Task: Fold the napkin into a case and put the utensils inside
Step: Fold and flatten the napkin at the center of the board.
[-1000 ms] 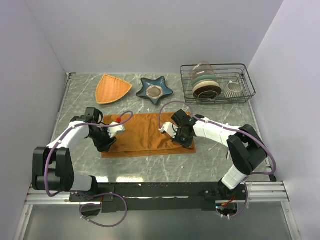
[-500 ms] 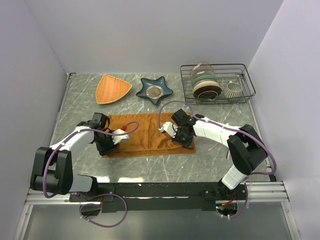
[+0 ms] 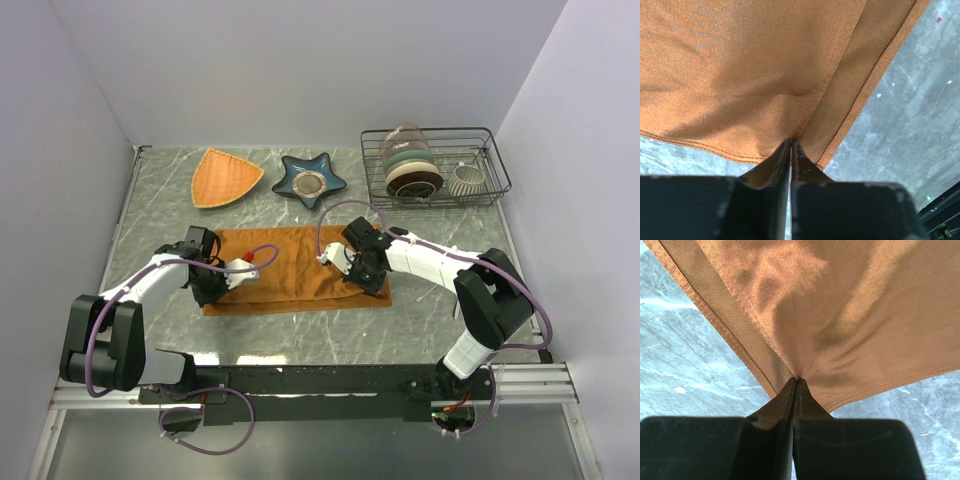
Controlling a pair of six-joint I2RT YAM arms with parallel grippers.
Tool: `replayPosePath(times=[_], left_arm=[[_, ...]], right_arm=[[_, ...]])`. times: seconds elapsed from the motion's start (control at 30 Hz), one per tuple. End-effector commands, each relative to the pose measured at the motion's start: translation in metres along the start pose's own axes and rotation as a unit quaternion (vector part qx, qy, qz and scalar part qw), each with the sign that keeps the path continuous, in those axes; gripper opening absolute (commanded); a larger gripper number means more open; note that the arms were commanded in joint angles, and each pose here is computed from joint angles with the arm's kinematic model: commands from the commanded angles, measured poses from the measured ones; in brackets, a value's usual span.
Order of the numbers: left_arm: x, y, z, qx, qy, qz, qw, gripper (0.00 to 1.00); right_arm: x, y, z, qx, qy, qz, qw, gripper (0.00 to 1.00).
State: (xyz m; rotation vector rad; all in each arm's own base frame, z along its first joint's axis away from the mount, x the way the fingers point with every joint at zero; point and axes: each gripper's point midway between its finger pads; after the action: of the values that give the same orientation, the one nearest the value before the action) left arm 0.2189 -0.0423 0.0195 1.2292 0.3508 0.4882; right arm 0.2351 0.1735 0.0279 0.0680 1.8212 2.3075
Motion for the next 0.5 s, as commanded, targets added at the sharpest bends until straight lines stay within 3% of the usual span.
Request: replayPosePath(times=[0.0,0.1,0.47], left_arm=[[0.004,0.01,0.015,-0.027,-0.017,0.007,0.999,0.07],[0.004,0.01,0.015,-0.027,-0.018,0.007,0.999,0.01],[-0.014,0.021,0.012,-0.032,-0.032,-0.02,0.999,0.01]], right_arm=[[-0.012,0.006,0.01,-0.009,0.005,-0.01,1.0,0.0],[-0.013,0.007,0.01,-0.01,0.006,-0.01,1.0,0.0],[-0.004,0.016,0.008,-0.017,0.002,0.001,1.0,0.0]])
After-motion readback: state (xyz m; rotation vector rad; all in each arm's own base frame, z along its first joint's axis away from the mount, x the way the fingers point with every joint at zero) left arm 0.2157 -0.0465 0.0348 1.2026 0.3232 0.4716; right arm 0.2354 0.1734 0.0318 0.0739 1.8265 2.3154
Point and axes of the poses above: each gripper's point midway between its finger pads, its own y axis back along the fingers, its own x axis along the line the jaws close on, z = x × y, and after that the axes turned 11 degrees about y, right-handed
